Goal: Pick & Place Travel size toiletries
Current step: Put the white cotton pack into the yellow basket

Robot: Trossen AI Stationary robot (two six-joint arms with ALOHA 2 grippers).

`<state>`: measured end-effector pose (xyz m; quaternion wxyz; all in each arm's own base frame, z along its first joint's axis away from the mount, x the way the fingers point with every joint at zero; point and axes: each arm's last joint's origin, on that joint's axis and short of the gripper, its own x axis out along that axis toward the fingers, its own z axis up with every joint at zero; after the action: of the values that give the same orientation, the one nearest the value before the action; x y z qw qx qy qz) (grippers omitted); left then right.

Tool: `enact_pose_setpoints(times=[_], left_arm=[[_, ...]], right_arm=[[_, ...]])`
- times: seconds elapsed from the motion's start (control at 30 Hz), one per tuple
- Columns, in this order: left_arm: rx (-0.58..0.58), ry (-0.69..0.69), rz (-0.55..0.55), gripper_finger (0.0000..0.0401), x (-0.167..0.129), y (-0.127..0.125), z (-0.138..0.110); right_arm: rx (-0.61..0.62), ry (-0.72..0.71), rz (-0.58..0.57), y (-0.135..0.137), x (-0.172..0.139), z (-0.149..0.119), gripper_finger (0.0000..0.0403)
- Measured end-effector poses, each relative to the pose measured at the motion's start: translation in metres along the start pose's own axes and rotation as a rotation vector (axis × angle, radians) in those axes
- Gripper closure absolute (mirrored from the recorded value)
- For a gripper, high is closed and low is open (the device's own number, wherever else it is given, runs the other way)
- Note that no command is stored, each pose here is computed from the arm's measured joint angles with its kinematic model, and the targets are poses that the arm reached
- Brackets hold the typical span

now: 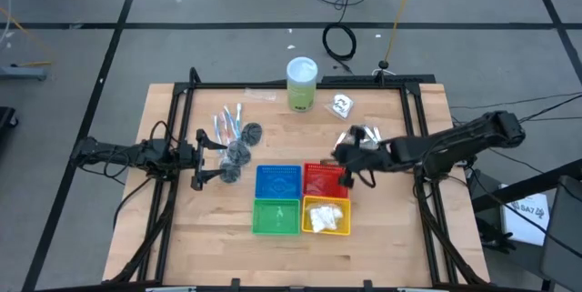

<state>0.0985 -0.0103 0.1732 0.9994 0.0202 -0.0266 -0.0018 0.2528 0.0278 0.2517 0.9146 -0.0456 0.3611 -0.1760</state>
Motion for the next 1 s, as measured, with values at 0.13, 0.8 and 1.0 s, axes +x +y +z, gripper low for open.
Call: enact_pose_setpoints(times=[0.13, 0.8, 1.0], left_arm=[[0.0, 0.0, 0.0, 0.0054, 0.0, 0.0, 0.0], [0.0, 0.0, 0.0, 0.0054, 0.0, 0.0, 0.0], [0.0, -0.001, 0.0, 0.0054, 0.0, 0.0, 0.0]], right_arm=[[0.011, 0.006, -0.129, -0.026, 0.005, 0.003, 0.036], [0.483, 0.252, -0.247, -0.203, 0.115, -0.056, 0.0108], [0.558, 0.274, -0.197, -0.215, 0.134, -0.074, 0.0097]])
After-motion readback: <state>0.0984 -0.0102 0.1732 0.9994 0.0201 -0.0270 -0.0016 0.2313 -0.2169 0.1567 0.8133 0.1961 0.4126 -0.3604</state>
